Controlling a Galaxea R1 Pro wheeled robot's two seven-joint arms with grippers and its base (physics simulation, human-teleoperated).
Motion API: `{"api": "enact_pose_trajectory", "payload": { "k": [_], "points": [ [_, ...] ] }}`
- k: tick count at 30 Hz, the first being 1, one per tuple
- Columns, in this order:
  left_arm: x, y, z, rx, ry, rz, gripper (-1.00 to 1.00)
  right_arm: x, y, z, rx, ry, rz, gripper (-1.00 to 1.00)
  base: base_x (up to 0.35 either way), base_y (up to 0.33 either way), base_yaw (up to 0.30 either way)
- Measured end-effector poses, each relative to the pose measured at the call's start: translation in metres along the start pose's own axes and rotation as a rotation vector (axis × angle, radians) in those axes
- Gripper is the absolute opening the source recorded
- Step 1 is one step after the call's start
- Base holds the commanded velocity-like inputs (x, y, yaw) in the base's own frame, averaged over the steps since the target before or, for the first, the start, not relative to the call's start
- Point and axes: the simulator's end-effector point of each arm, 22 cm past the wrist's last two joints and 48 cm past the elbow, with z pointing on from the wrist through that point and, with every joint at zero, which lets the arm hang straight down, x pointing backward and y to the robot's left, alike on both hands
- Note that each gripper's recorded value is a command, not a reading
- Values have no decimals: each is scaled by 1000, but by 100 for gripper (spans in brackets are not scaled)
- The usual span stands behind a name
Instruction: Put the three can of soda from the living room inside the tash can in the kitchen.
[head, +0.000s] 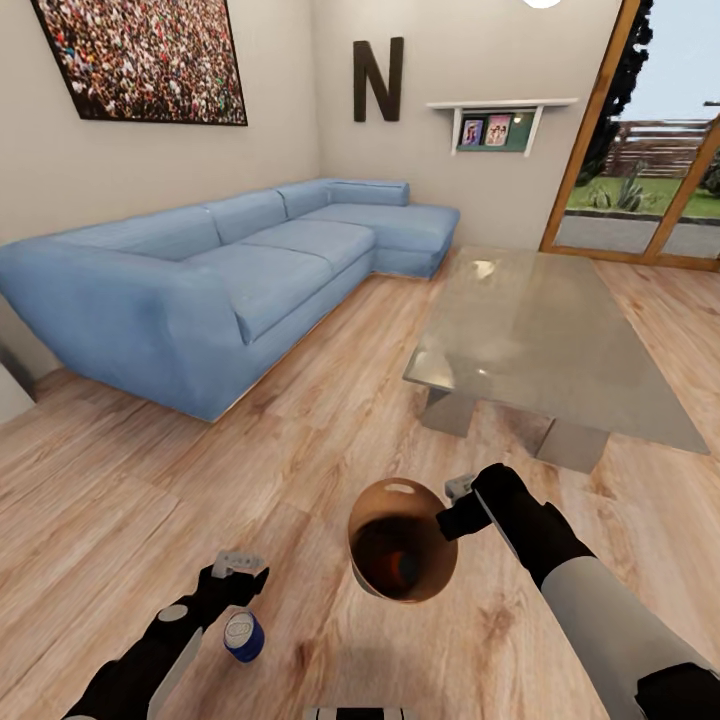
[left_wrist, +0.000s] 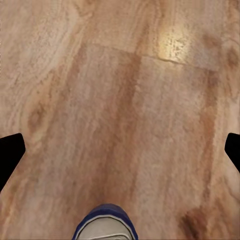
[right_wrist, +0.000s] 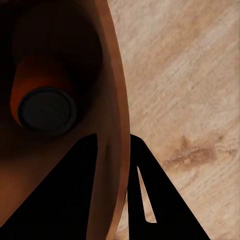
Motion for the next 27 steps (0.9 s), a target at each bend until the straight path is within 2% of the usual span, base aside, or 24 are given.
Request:
{"api": "enact_pose_trajectory", "payload": {
  "k": [12,23,27],
  "points": [
    [0,0,0,0,-8,1,100,0,-1,0,1,0,0,-100,3,2,0],
    [25,-1,9,4,37,-2,100,12,-1,24,-15,40,10,-100,0,0,0],
    [26,-2,13,6,12,1,100,9,-5,27,-14,40,13,-100,0,0,0]
  ]
}}
